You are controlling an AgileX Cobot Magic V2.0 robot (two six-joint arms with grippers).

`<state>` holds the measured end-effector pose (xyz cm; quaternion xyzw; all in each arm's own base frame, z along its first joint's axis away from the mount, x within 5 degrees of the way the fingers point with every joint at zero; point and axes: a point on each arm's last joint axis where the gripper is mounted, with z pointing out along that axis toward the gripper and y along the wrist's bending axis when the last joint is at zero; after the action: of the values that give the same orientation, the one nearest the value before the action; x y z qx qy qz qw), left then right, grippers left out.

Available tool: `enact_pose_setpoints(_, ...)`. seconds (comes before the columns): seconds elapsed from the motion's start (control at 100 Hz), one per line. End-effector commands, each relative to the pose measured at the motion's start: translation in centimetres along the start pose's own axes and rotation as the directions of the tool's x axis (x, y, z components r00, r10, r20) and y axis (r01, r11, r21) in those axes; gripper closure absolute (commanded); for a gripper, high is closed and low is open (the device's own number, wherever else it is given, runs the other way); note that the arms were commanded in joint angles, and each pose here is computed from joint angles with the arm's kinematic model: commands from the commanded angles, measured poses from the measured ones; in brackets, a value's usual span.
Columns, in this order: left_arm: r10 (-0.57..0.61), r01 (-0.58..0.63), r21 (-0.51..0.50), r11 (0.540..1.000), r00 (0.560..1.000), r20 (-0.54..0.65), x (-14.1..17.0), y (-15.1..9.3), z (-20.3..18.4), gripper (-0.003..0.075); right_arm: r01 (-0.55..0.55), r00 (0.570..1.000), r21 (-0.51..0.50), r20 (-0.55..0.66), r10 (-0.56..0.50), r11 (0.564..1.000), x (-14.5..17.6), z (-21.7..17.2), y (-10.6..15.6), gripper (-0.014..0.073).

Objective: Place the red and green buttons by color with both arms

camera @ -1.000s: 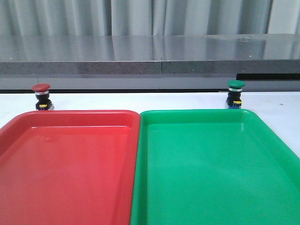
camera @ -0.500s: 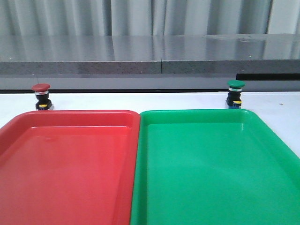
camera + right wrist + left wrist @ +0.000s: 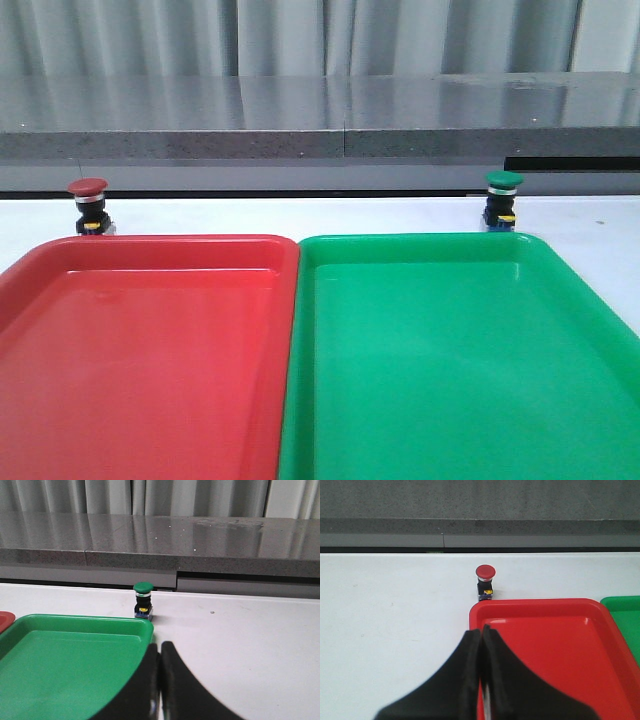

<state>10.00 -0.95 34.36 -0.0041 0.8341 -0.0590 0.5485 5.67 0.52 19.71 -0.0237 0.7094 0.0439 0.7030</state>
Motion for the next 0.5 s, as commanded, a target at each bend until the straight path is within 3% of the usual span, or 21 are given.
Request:
enact_pose_setpoints(0.0, -0.019, 0.019, 0.005, 1.0, 0.998, 0.059, -1.97, -0.15, 0.11, 0.0739, 0.004, 0.994, -0.006, 0.112, -0.003, 1.0, -1.33, -0.29, 0.07, 0.0662)
enact_pose_setpoints(0.21, -0.02, 0.02, 0.002, 1.0, 0.999, 0.027, -1.99, -0.11, 0.98, 0.0736, 0.004, 0.994, -0.006, 0.112, -0.003, 1.0, -1.33, -0.29, 0.07, 0.0662)
enact_pose_setpoints(0.28, -0.02, 0.02, 0.002, 1.0, 0.999, 0.027, -1.99, -0.11, 0.98, 0.0701, 0.004, 0.994, -0.006, 0.112, -0.003, 1.0, -1.33, -0.29, 0.07, 0.0662)
enact_pose_setpoints(0.35, -0.02, 0.02, 0.002, 1.0, 1.0, 0.021, -1.93, -0.11, 0.98, 0.0602, 0.004, 0.994, -0.006, 0.112, -0.003, 1.0, -1.33, -0.29, 0.07, 0.0662)
enact_pose_setpoints(0.49, -0.02, 0.02, 0.001, 1.0, 1.0, 0.016, -1.89, -0.11, 0.98, 0.0292, 0.004, 0.994, -0.006, 0.112, -0.003, 1.0, -1.33, -0.29, 0.07, 0.0662)
